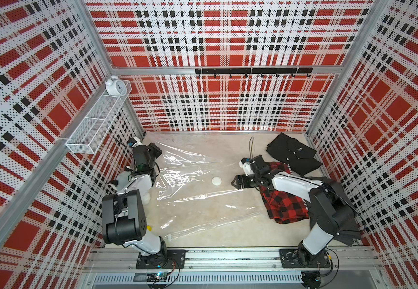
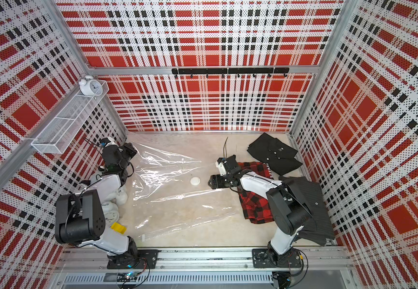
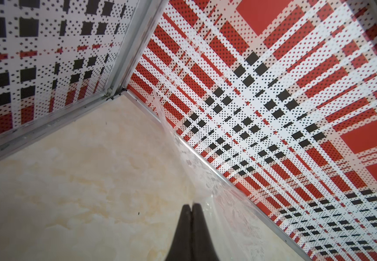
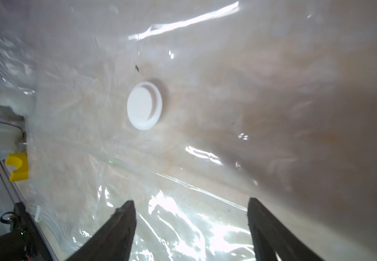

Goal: Place the folded shirt into the vacuum bag
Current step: Move the shirt to the center of the board.

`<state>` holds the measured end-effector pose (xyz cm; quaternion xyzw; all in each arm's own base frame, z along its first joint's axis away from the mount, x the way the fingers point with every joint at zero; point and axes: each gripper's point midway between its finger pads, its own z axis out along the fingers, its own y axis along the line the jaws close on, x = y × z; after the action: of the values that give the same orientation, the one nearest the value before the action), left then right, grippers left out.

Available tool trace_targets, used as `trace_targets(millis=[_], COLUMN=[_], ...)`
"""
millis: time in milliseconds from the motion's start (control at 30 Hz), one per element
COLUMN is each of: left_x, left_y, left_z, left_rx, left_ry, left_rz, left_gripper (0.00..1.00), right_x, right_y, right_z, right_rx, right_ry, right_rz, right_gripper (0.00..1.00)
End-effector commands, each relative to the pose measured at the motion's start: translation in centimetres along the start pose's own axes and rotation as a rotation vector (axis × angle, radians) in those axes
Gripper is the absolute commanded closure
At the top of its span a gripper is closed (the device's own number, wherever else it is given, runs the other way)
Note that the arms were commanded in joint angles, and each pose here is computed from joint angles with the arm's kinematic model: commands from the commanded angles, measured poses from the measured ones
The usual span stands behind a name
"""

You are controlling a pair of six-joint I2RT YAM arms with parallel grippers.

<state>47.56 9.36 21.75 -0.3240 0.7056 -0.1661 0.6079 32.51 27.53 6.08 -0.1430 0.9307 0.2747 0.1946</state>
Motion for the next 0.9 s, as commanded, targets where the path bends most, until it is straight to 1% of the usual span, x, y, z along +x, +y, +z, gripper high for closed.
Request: trace_targets(millis=[0, 100, 267, 333, 400, 467, 633, 700, 800, 833, 867], left_x=[-1.4, -1.6, -1.6, -1.4, -1.0, -0.7, 0.0, 0.2, 0.3, 0.3, 0.2], left_y=[0.4, 0.8, 1.2, 1.6, 2.2, 2.5, 3.7, 4.4, 5.2, 5.3, 5.3], left_z=[-0.8, -1.2, -1.8, -1.8, -1.8, -1.9, -2.5, -2.9, -3.5, -3.8, -4.0], left_rx=[-0.026, -0.038, -0.058, -0.074, -0.09, -0.097, -0.14, -0.17, -0.216, -0.235, -0.255], left_ry=[-0.045, -0.056, -0.066, -0.058, -0.049, -0.044, -0.039, -0.041, -0.043, -0.044, -0.046], left_rz=[0.007, 0.007, 0.011, 0.018, 0.02, 0.02, 0.024, 0.026, 0.044, 0.055, 0.069], left_gripper=[1.0, 1.0, 1.0, 1.0, 1.0, 1.0, 1.0, 1.0, 1.0, 0.95, 0.88], right_x=[1.0, 1.6, 0.6, -0.4, -2.0, -4.5, -11.2, -13.5, -15.8, -16.1, -16.1], right_y=[1.1, 0.2, -4.4, -5.8, -6.8, -7.5, -7.0, -6.1, -3.7, -3.0, -2.3], right_z=[1.8, 3.2, 4.8, 5.3, 5.8, 6.2, 7.3, 6.6, 3.9, 2.8, 1.5], right_rx=[-0.007, 0.042, 0.283, 0.325, 0.326, 0.309, 0.177, 0.157, 0.109, 0.094, 0.085], right_ry=[0.041, 0.072, 0.093, 0.092, 0.074, 0.039, -0.052, -0.085, -0.146, -0.162, -0.179], right_rz=[-0.02, -0.01, -0.002, 0.014, 0.042, 0.069, 0.088, 0.074, 0.047, 0.038, 0.032], right_gripper=[0.2, 0.2, 0.19, 0.19, 0.19, 0.19, 0.2, 0.2, 0.2, 0.2, 0.2])
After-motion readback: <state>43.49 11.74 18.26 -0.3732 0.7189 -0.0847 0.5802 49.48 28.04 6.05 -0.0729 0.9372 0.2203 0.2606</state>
